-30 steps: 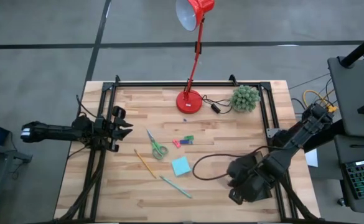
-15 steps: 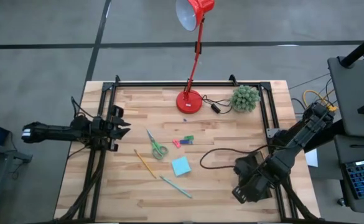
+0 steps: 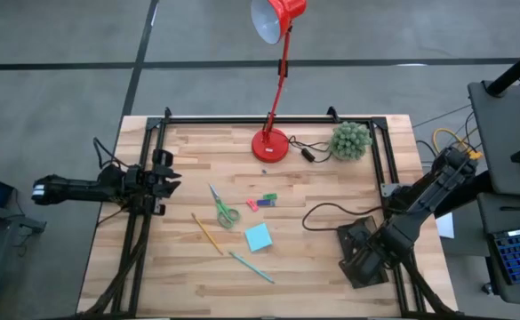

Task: Pick and place office supplies into organizer
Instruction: Put the pink sticky note into the black desk organizer

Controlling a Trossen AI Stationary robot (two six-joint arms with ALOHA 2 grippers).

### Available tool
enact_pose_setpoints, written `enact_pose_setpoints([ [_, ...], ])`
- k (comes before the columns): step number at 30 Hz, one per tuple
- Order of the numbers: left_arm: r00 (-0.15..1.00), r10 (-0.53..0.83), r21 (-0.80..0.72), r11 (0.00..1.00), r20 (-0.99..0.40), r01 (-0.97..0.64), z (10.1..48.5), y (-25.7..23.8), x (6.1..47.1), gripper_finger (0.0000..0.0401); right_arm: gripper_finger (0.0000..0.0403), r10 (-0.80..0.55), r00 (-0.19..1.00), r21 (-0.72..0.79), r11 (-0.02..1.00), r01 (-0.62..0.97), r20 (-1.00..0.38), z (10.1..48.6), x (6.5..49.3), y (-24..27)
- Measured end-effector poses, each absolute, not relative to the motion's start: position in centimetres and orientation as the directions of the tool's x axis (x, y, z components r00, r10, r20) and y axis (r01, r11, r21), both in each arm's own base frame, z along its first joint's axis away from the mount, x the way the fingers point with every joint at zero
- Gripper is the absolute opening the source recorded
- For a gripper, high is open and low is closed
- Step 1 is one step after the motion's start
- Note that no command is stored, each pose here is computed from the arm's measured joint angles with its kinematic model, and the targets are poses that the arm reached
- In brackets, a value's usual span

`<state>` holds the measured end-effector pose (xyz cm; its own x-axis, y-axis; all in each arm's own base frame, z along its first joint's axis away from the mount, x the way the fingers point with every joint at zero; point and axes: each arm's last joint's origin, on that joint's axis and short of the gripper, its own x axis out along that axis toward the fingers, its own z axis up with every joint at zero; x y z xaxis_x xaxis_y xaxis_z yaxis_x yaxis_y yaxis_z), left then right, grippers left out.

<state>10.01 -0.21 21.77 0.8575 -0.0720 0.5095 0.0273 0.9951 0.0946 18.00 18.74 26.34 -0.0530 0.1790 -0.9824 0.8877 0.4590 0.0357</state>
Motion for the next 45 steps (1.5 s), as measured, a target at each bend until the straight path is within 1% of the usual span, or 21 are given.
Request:
enact_pose_setpoints([
  [7, 0.858, -0.072, 0.095, 0.995, 0.509, 0.027, 21.8, -0.2, 10.0, 0.0066, 0.0013, 0.13, -0.108, -0.035, 0.463, 0.885, -0.986, 25.5, 17.9, 19.1],
  [12, 0.858, -0.072, 0.094, 0.995, 0.509, 0.027, 21.8, -0.2, 10.0, 0.0066, 0.0013, 0.11, -0.193, -0.123, 0.454, 0.882, -0.975, 24.9, 17.5, 19.5],
  [21, 0.858, -0.072, 0.093, 0.995, 0.509, 0.028, 21.8, -0.2, 10.0, 0.0066, 0.0013, 0.07, -0.265, -0.21, 0.437, 0.875, -0.962, 23.8, 17.4, 19.9],
  [26, 0.858, -0.072, 0.093, 0.995, 0.509, 0.028, 21.8, -0.2, 10.0, 0.0066, 0.0013, 0.072, -0.28, -0.222, 0.435, 0.873, -0.957, 23.7, 17.4, 20.0],
  [34, 0.858, -0.072, 0.093, 0.995, 0.508, 0.029, 21.8, -0.2, 10.0, 0.0066, 0.0013, 0.147, -0.328, -0.235, 0.44, 0.866, -0.933, 23.8, 17.3, 20.2],
  [40, 0.858, -0.072, 0.092, 0.995, 0.508, 0.029, 21.8, -0.2, 10.0, 0.0066, 0.0013, 0.149, -0.327, -0.242, 0.411, 0.879, -0.933, 24.7, 17.4, 20.3],
  [45, 0.858, -0.072, 0.092, 0.995, 0.508, 0.029, 21.8, -0.2, 10.0, 0.0066, 0.0013, 0.117, -0.362, -0.291, 0.397, 0.871, -0.925, 24.9, 17.0, 20.1],
])
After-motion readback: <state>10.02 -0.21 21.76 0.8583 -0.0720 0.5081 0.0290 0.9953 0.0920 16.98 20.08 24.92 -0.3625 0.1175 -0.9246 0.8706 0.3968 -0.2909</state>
